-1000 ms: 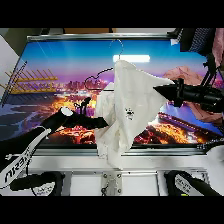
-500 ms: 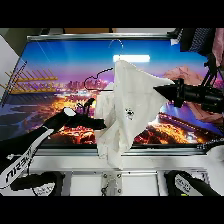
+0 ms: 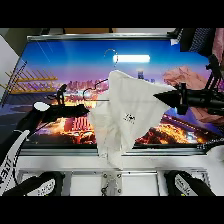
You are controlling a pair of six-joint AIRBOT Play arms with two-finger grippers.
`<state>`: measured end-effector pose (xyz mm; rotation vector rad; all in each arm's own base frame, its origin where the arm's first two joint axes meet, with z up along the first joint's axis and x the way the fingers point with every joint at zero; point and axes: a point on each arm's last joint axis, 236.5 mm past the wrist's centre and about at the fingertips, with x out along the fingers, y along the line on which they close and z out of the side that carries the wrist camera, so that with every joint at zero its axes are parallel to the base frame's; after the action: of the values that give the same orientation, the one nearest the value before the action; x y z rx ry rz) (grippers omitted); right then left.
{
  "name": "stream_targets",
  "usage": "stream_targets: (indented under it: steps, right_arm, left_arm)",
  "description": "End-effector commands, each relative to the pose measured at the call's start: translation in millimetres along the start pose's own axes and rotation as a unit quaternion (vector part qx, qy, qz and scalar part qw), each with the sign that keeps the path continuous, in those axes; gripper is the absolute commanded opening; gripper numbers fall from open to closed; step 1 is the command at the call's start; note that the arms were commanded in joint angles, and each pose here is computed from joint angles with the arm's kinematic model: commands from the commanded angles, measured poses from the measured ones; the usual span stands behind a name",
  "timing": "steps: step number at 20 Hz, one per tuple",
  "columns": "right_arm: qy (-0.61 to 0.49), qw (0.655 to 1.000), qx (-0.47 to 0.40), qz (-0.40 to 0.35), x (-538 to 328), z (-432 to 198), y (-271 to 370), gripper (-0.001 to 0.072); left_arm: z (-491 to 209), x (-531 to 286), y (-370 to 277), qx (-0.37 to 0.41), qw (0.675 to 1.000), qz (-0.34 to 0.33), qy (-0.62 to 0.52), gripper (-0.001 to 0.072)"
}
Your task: Fold the clothes and pants, and hang the long-sleeved shirts on hangers.
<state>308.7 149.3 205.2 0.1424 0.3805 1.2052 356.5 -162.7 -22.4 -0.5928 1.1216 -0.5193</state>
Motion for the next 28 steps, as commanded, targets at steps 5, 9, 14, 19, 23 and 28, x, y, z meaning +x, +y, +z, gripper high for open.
stream_targets:
  steps: [5,9,14,19,23,28]
  right_arm:
    - [0.048,0.999,0.018,0.001,-2.7,-18.7,9.7,0.0009]
    - [0.065,0.997,0.028,-0.006,-3.8,-26.4,7.0,0.0009]
    - [0.054,0.997,0.032,-0.044,-4.7,-20.6,-7.7,0.0009]
    - [0.045,0.996,0.026,-0.066,-5.8,-15.4,-15.5,0.0009]
    - [0.039,0.996,0.025,-0.082,-6.6,-12.7,-23.0,0.0008]
    - [-0.010,0.993,0.040,-0.114,-7.8,11.0,-34.7,0.0008]
  left_arm:
    - [47.0,-51.3,10.3,0.049,0.996,0.075,-0.021,0.0013]
    - [70.7,-72.4,-9.2,0.084,0.993,0.081,-0.033,0.0013]
    - [99.0,-117.4,-32.2,0.131,0.982,0.120,-0.068,0.0013]
    - [93.6,-189.9,-54.0,0.190,0.958,0.193,-0.098,0.0013]
    - [79.9,-217.8,-76.7,0.198,0.951,0.188,-0.141,0.0013]
    - [67.4,-276.5,-160.5,0.260,0.925,0.147,-0.236,0.0013]
